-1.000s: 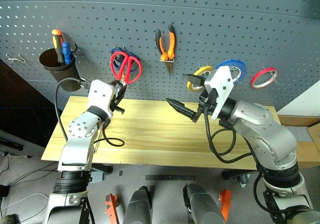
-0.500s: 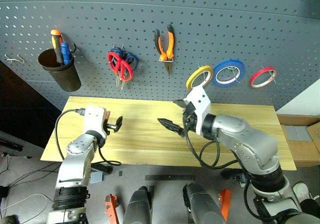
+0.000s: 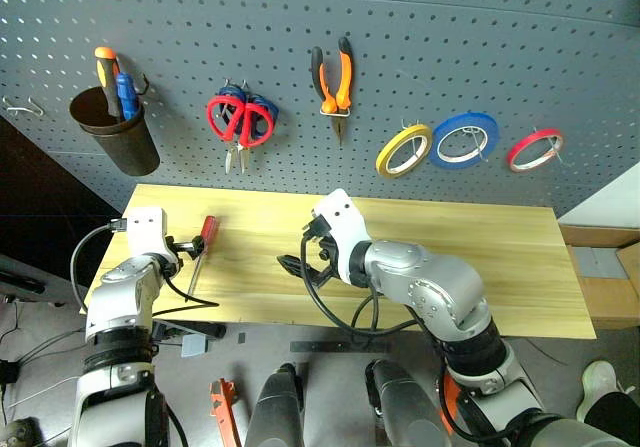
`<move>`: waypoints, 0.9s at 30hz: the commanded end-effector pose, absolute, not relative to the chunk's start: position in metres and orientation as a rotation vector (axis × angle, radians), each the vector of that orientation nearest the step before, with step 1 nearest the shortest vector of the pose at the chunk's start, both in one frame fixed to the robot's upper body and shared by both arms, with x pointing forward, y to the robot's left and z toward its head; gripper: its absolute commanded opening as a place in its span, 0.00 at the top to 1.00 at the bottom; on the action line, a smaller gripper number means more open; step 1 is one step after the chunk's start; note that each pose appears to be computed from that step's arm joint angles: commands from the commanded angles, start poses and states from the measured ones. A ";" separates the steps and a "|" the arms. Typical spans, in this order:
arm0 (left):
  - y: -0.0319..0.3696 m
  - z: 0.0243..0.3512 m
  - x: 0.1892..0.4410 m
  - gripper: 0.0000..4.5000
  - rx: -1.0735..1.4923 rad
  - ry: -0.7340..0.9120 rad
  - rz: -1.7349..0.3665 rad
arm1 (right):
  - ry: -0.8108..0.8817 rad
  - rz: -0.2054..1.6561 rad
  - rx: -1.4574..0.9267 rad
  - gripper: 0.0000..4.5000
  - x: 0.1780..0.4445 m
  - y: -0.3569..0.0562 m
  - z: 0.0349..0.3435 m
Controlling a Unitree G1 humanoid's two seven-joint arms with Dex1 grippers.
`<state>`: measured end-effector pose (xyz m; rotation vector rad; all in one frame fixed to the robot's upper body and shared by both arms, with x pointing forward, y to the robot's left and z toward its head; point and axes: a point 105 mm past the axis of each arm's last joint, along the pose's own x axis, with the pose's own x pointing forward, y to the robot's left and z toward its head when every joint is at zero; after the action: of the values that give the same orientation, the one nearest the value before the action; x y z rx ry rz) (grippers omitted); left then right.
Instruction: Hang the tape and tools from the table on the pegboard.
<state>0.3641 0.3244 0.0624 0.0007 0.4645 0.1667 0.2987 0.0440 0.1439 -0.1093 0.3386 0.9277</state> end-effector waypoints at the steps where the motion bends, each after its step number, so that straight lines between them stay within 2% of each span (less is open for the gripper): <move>1: 0.324 0.062 0.375 0.01 0.014 0.490 0.139 | 0.290 0.938 -0.130 0.00 0.300 0.052 0.155; 7: 0.316 0.058 0.387 0.01 0.046 0.527 0.093 | 0.282 0.945 -0.128 0.00 0.299 0.055 0.159; 16: 0.311 0.052 0.393 0.01 0.116 0.552 0.052 | 0.278 0.955 -0.121 0.00 0.298 0.058 0.165; 18: 0.312 0.052 0.393 0.13 0.115 0.546 0.052 | 0.274 0.948 -0.122 0.00 0.299 0.057 0.167; 27: 0.322 0.060 0.387 0.81 0.113 0.475 0.086 | 0.237 0.928 -0.138 0.00 0.309 0.054 0.175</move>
<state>0.3900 0.3118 0.0518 0.1038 0.5074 0.0579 0.3087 0.0515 0.1599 -0.1518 0.2988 0.9121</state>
